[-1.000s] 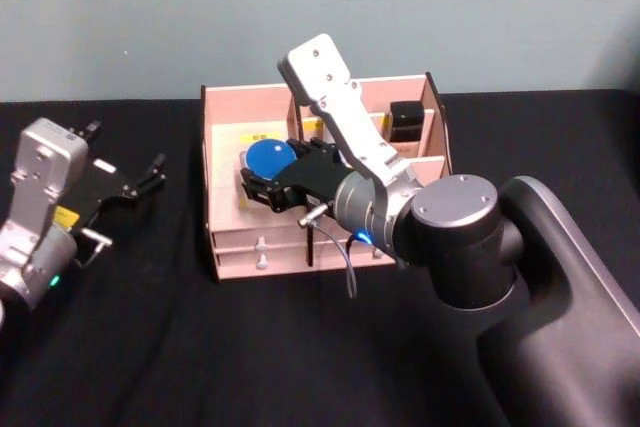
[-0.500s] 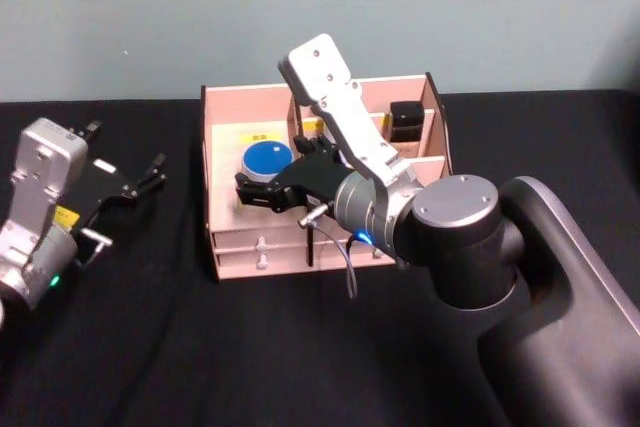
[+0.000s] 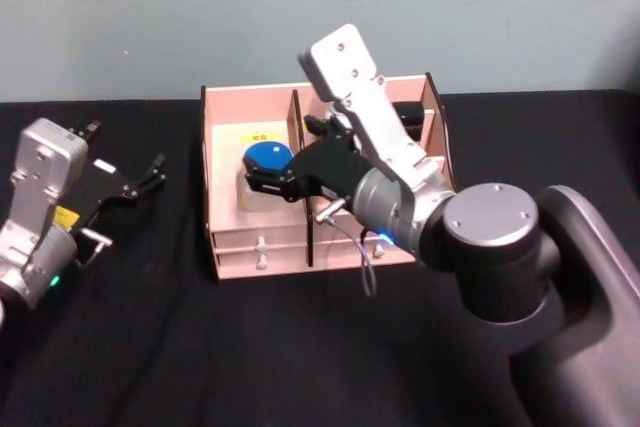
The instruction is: Pick up the facial cleanser and watermelon frost from the table and place them into the tiered storage box.
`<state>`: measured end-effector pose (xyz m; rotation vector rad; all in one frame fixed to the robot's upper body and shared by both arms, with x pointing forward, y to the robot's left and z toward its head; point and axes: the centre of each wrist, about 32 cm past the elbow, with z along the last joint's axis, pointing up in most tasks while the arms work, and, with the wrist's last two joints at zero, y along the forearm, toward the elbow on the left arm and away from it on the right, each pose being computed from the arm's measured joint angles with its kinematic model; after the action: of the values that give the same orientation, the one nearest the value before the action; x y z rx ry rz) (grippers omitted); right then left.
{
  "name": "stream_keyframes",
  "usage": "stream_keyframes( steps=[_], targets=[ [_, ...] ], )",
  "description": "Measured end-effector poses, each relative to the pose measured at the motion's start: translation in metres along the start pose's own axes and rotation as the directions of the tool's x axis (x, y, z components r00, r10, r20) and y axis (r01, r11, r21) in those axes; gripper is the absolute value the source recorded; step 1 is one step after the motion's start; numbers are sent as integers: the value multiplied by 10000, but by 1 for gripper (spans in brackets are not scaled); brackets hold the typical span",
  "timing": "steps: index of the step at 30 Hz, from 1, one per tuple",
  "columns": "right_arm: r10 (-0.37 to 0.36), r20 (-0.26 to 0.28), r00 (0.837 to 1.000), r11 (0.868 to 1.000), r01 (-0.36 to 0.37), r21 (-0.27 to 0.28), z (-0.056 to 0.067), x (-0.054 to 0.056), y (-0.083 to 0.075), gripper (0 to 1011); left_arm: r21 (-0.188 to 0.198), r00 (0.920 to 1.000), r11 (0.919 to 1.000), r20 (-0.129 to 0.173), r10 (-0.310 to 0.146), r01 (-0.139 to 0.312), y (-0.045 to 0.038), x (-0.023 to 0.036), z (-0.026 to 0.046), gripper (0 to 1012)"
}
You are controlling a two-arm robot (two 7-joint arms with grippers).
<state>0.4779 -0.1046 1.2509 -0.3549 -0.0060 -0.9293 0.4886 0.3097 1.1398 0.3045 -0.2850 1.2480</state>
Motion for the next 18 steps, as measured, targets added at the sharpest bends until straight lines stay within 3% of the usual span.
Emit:
stream_keyframes(
  steps=[10,18],
  targets=[
    [-344,159,9993,9949,327,950,-22,103,-300,1000,-1,10000,10000,0,0,0,0,0,0,1001],
    [-608,-92,9981,9860,615,1553,-51,266,-609,1002,-1,10000,10000,0,-1,1,0,0,0,1001]
  ],
)
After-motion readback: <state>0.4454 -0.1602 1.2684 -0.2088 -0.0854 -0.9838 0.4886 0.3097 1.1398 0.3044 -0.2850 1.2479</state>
